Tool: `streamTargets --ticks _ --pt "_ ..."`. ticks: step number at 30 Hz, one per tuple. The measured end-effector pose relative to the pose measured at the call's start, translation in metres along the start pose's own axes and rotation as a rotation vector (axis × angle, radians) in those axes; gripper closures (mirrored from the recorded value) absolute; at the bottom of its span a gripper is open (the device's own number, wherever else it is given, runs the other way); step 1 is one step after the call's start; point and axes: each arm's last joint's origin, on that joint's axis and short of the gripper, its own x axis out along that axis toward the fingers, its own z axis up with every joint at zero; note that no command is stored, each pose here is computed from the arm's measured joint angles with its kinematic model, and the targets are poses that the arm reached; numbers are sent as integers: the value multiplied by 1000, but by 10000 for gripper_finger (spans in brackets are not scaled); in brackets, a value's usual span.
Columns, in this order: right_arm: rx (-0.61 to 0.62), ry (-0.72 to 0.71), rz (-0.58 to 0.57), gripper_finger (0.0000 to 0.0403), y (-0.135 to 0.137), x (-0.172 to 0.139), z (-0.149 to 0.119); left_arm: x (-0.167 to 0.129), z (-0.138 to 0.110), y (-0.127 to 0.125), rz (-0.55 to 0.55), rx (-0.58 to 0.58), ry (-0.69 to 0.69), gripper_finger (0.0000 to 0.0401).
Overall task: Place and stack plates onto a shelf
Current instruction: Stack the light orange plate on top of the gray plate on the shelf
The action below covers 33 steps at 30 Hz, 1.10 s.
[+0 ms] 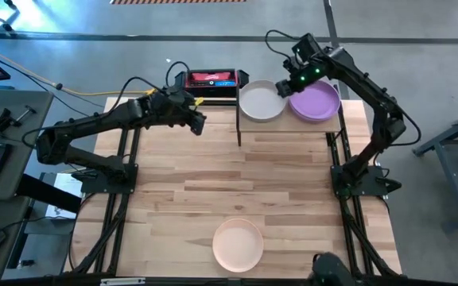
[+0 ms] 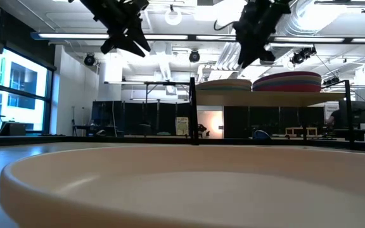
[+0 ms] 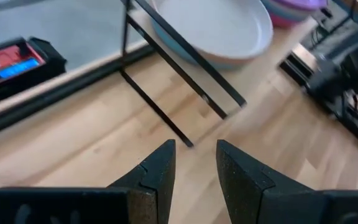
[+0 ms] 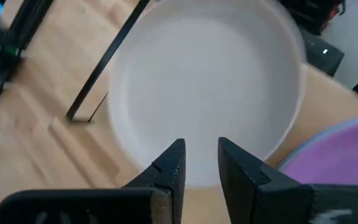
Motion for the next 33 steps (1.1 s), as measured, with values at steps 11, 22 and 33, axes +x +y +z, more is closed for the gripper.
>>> streamTargets --ticks 11,22,33 --pt "-176 224 69 329 73 3 -45 2 -32 -30 -47 86 178 298" --pt "-350 267 79 329 159 19 -93 -28 -69 -42 27 178 382 298" --pt "-326 205 39 329 220 19 -148 -89 -99 -47 32 245 419 298"
